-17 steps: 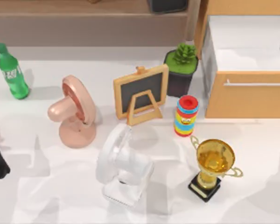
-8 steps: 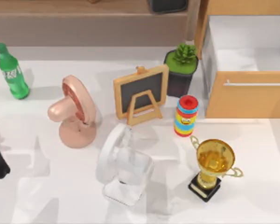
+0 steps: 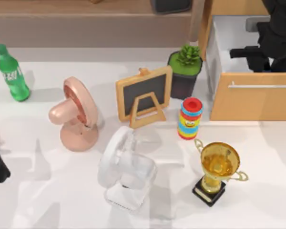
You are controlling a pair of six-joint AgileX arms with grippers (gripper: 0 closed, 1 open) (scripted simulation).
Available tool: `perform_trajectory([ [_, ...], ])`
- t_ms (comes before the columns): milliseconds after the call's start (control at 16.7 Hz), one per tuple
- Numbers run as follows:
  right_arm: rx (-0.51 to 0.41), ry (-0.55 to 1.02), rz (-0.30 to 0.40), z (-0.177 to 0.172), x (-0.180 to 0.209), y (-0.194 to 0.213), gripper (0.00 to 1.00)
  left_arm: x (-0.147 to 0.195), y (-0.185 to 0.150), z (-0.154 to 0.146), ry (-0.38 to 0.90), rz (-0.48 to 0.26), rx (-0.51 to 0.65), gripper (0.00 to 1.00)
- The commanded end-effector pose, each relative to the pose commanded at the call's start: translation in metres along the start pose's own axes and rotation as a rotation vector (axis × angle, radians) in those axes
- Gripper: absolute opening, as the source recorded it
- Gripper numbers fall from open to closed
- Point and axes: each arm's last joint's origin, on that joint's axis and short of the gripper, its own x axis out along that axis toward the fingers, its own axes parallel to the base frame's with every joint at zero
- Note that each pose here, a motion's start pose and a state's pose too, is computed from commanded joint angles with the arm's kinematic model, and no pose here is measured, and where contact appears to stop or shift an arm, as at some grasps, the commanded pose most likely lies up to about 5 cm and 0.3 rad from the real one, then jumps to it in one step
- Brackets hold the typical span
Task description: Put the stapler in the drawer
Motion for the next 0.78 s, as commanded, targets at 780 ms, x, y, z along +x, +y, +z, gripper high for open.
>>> perform_trajectory([
  [780,0.029,0.042,-0.015,-0.002,0.02,0.001,0.0,0.0,0.0,0.0,0.0,0.0,0.0,1.0],
])
